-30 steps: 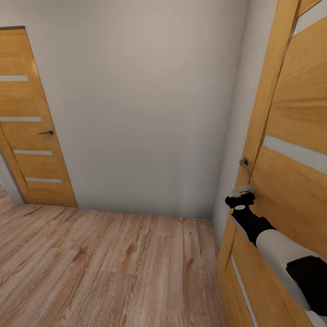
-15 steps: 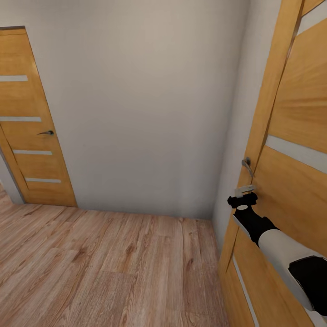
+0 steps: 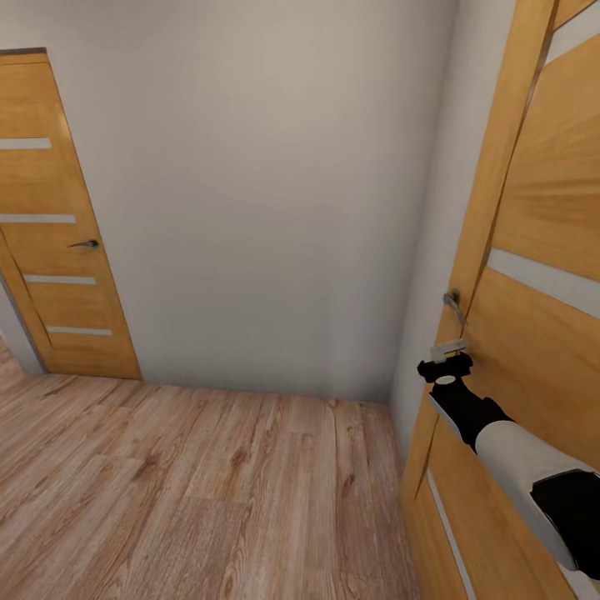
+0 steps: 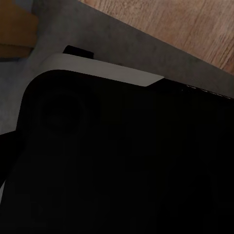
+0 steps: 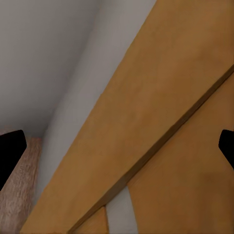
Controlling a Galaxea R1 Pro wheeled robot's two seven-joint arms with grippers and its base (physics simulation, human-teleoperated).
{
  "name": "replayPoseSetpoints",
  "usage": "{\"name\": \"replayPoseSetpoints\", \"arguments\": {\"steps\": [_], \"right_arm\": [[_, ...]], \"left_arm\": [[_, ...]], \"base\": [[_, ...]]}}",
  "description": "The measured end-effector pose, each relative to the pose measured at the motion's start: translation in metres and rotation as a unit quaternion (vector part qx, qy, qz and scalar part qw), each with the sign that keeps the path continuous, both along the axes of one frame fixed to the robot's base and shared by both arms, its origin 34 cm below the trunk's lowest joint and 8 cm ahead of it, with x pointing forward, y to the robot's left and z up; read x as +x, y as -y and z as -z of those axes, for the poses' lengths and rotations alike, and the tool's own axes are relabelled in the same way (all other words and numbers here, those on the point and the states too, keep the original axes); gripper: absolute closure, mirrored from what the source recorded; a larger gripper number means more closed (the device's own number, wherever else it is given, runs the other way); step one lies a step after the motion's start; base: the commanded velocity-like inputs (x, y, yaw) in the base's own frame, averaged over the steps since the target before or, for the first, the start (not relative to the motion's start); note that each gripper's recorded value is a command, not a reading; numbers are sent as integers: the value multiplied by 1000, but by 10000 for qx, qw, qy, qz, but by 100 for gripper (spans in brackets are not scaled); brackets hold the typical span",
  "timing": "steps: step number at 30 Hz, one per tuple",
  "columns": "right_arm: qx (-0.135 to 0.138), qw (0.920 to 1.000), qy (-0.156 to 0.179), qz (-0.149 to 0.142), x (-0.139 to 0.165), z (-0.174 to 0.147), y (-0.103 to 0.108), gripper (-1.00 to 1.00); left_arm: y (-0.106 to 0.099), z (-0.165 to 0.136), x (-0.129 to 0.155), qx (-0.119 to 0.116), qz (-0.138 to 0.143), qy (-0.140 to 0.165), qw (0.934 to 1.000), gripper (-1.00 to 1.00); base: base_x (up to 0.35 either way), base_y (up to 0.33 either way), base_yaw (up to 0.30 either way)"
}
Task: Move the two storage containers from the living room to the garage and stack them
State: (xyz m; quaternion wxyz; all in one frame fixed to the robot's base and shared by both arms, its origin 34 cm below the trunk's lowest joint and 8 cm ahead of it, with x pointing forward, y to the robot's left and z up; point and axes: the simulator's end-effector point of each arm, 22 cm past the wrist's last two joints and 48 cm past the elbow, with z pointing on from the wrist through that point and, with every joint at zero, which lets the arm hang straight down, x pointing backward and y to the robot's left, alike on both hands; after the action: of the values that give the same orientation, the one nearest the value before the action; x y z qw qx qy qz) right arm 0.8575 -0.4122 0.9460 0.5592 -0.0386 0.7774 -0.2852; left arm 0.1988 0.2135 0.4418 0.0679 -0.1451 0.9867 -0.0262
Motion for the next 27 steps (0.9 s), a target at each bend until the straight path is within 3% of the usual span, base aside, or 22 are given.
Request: {"name": "replayPoseSetpoints", "arguments": {"steps": [1, 4, 7, 13, 18, 23, 27], "right_arm": [[2, 10000, -11, 2, 0, 0, 0, -100], [201, 9995, -114, -222, 5, 12, -42, -100], [452, 9964, -292, -655, 9, 28, -103, -100], [755, 9865, -818, -1199, -1, 69, -154, -100], [976, 9762, -1208, -1516, -13, 100, -172, -100], [1101, 9658, -1775, -1539, -42, 154, -163, -100], [1183, 9595, -1974, -1624, -54, 172, -159, -100]], "left_arm": [[0, 0, 0, 0, 0, 0, 10000, -100], [0, 0, 0, 0, 0, -1, 10000, -100], [0, 0, 0, 0, 0, -1, 10000, -100], [0, 0, 0, 0, 1, -1, 10000, -100], [0, 0, 0, 0, 2, -1, 10000, -100], [0, 0, 0, 0, 1, -1, 10000, -100], [0, 0, 0, 0, -1, -1, 10000, -100]], "base": [[0, 0, 0], [0, 0, 0], [0, 0, 0], [0, 0, 0], [0, 0, 0], [0, 0, 0], [0, 0, 0]]}}
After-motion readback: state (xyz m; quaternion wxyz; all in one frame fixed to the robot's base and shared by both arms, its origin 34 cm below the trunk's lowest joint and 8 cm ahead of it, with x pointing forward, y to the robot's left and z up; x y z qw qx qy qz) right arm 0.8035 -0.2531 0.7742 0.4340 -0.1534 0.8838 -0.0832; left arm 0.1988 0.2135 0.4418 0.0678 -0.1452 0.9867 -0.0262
